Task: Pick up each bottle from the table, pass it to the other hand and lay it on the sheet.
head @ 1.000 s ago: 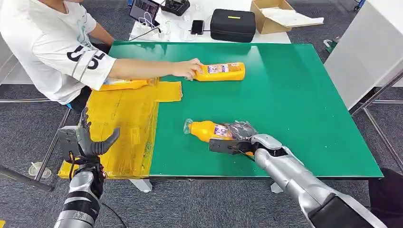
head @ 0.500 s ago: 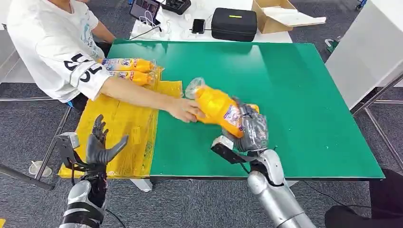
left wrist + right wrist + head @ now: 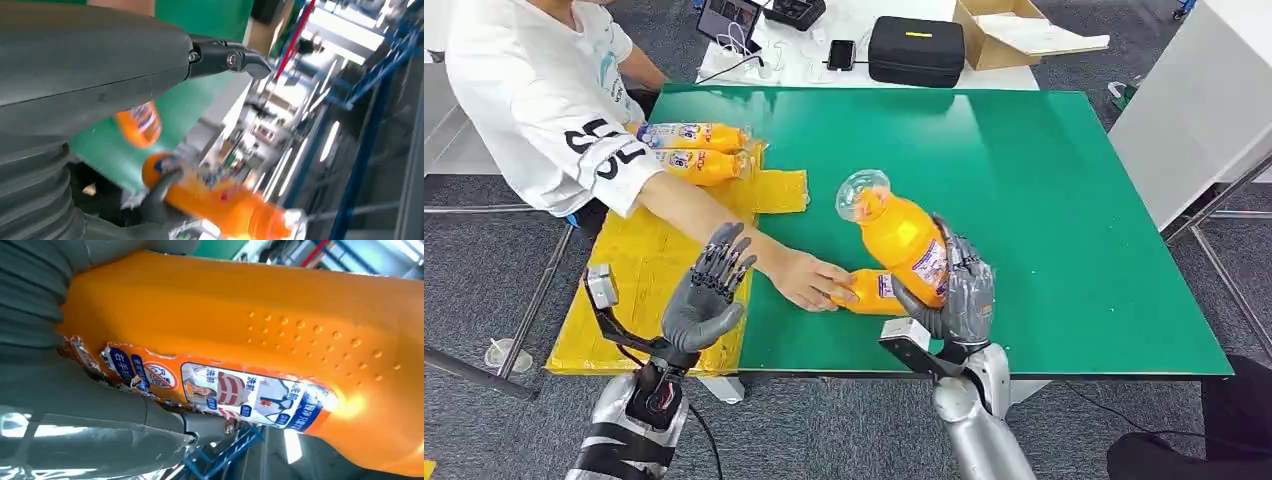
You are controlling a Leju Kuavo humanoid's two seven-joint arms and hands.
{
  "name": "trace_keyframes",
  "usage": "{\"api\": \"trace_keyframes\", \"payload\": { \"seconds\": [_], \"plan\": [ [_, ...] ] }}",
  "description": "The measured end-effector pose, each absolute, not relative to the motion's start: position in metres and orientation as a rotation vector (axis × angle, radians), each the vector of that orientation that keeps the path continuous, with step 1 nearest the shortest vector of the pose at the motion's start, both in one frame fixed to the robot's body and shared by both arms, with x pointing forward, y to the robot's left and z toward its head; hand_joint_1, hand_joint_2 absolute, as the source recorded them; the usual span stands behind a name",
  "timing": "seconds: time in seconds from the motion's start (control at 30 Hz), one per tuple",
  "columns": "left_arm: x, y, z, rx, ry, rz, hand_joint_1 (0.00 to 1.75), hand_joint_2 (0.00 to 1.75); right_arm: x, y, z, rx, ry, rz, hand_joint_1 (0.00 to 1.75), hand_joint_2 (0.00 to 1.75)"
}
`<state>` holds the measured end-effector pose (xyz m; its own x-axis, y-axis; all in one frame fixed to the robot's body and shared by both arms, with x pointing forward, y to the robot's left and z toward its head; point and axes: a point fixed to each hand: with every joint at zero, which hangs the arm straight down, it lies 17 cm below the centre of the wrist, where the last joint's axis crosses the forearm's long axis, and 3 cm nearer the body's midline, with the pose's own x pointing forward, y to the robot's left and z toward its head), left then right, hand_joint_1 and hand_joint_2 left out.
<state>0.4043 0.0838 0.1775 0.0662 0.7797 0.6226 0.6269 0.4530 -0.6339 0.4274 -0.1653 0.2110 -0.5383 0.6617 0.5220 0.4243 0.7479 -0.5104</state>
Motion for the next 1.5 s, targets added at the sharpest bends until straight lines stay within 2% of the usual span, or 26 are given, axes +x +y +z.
{"api": "trace_keyframes", "payload": {
  "seconds": [0.23, 0.57, 0.87, 1.1, 1.5],
  "plan": [
    [0.385, 0.059, 0.193, -1.319, -1.631, 0.071, 0.00, 1.75, 0.425, -0.112, 0.170, -0.597, -2.166, 0.466, 1.75, 1.75],
    [0.376, 0.051, 0.196, -1.326, -1.642, 0.008, 0.00, 1.75, 0.426, -0.090, 0.156, -0.502, -2.133, 0.485, 1.75, 1.75],
    [0.384, 0.035, 0.191, -1.270, -1.620, -0.066, 0.00, 1.75, 0.423, -0.030, 0.163, -0.445, -2.163, 0.599, 1.75, 1.75],
    [0.399, 0.034, 0.175, -1.243, -1.559, -0.036, 0.00, 1.75, 0.412, 0.014, 0.148, -0.383, -2.143, 0.719, 1.75, 1.75],
    [0.404, 0.038, 0.159, -1.259, -1.491, 0.028, 0.00, 1.75, 0.405, 0.031, 0.127, -0.334, -2.102, 0.805, 1.75, 1.75]
  ]
}}
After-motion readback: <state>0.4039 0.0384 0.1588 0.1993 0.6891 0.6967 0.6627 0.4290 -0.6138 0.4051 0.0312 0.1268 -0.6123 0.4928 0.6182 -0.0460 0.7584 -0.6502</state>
